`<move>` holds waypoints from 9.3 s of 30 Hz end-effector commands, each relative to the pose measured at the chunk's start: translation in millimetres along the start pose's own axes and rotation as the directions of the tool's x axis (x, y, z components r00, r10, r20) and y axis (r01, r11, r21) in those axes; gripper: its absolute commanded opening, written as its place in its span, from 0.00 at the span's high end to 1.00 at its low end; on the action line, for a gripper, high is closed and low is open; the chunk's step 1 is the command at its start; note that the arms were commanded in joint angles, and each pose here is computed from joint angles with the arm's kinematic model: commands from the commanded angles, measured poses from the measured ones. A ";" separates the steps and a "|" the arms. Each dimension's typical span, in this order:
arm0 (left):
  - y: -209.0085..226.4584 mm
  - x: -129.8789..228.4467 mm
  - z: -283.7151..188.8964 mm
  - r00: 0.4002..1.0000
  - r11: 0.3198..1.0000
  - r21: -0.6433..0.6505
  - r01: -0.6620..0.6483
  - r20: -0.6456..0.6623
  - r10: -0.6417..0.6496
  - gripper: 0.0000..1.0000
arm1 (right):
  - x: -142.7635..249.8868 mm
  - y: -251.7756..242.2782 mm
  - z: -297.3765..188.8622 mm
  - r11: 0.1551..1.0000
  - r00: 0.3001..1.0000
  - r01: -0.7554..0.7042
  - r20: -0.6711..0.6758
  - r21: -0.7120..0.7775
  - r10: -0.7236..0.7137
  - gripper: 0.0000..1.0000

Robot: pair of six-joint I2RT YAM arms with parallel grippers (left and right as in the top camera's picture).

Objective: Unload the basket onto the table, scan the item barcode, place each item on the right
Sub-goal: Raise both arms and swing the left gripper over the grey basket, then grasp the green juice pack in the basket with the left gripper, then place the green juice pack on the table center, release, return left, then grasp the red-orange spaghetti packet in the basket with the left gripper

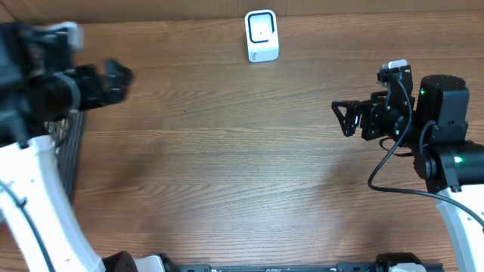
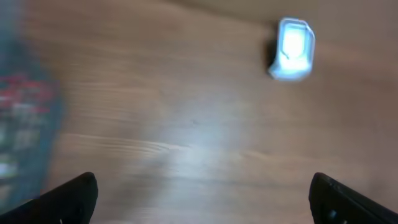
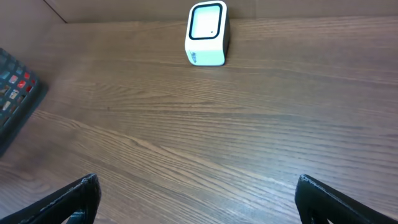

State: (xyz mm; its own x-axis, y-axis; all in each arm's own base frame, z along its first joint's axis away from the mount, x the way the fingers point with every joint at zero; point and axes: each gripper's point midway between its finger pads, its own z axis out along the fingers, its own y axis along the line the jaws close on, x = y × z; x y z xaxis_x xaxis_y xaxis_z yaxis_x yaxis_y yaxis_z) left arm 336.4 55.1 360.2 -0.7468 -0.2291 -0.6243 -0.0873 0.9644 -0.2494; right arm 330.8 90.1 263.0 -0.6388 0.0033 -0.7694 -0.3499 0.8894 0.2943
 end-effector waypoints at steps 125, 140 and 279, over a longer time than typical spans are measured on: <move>-122.6 186.4 283.0 0.728 0.989 -0.052 -0.140 -0.682 0.067 0.79 | 5.1 -7.8 6.6 0.998 0.998 -0.047 -0.044 0.032 0.049 0.00; -116.1 58.8 199.3 0.893 0.991 -0.083 -0.107 -0.446 0.059 0.27 | 6.2 -9.5 10.3 0.998 0.997 -0.051 -0.052 0.033 0.052 0.00; 308.0 34.2 95.7 0.798 0.746 -0.519 0.418 -0.182 -0.574 0.96 | 3.8 -9.5 10.8 0.998 0.998 -0.047 -0.043 0.031 0.048 0.00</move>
State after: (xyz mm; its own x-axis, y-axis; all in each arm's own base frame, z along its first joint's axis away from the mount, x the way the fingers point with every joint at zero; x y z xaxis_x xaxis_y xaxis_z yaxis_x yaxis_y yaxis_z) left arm 332.6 347.9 96.9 -0.7311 -0.6822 -0.0094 -0.6820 0.7303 0.0392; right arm 335.6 86.3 240.1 -0.7066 0.0263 -0.7071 -0.2885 0.9018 0.3218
